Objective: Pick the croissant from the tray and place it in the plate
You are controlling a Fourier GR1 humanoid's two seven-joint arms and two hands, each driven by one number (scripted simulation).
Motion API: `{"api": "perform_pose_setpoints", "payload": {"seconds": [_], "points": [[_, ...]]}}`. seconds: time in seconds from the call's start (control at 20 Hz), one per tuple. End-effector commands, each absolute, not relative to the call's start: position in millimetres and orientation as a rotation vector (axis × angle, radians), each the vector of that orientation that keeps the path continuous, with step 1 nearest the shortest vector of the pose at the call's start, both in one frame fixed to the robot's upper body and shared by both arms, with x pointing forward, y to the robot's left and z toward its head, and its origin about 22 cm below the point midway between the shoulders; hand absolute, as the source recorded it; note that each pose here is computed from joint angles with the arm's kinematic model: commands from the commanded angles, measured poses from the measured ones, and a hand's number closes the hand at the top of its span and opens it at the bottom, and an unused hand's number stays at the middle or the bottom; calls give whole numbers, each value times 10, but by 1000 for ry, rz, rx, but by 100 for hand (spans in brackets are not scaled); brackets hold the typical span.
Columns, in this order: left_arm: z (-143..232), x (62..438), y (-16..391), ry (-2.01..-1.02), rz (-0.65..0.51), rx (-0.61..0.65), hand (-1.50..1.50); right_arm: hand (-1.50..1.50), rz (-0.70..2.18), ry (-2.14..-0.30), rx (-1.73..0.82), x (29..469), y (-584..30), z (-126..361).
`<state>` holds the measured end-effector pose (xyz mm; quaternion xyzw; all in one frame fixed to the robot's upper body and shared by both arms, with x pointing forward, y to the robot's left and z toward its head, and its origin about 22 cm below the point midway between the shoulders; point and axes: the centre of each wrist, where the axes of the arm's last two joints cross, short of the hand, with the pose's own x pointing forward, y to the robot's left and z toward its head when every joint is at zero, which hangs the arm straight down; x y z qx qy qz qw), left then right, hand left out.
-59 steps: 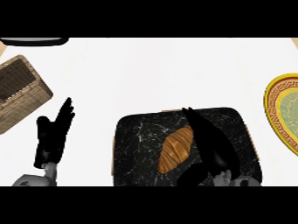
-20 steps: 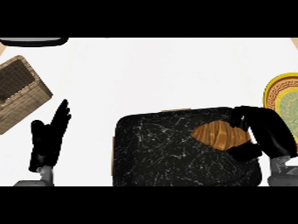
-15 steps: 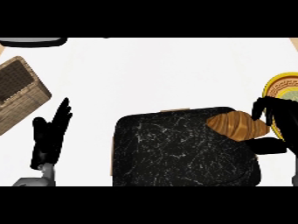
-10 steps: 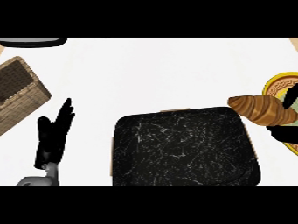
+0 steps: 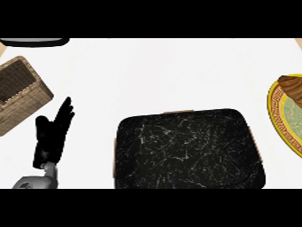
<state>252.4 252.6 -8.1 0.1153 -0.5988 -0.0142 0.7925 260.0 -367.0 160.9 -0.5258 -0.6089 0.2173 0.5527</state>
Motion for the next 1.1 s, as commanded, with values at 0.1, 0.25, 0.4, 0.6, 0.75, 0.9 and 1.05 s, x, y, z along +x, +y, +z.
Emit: {"api": "perform_pose_setpoints", "payload": {"seconds": [0.1,0.25,0.4,0.6,0.75,0.9,1.05], "points": [[-61,2403,2442,-1281,-33,224,0,150,480,-1388,-1244,2818,-4110,1474],[-110,2463,2426,-1283,-43,256,0,150,524,-1306,-1251,2895,-4200,1270],[-125,2498,2456,-1296,-51,241,0,150,523,-1273,-1255,2915,-4492,1071],[-153,2461,2693,-1287,-27,238,0,150,587,-1173,-1159,3003,-4691,1227],[22,2494,2425,-1303,-36,210,0,150,616,-1113,-1065,3069,-4693,780],[-110,2589,2505,-1290,-33,254,0,150,677,-1010,-938,2903,-4983,930],[-36,2450,2490,-1297,-40,228,0,-150,694,-985,-880,3032,-4923,732]]}}
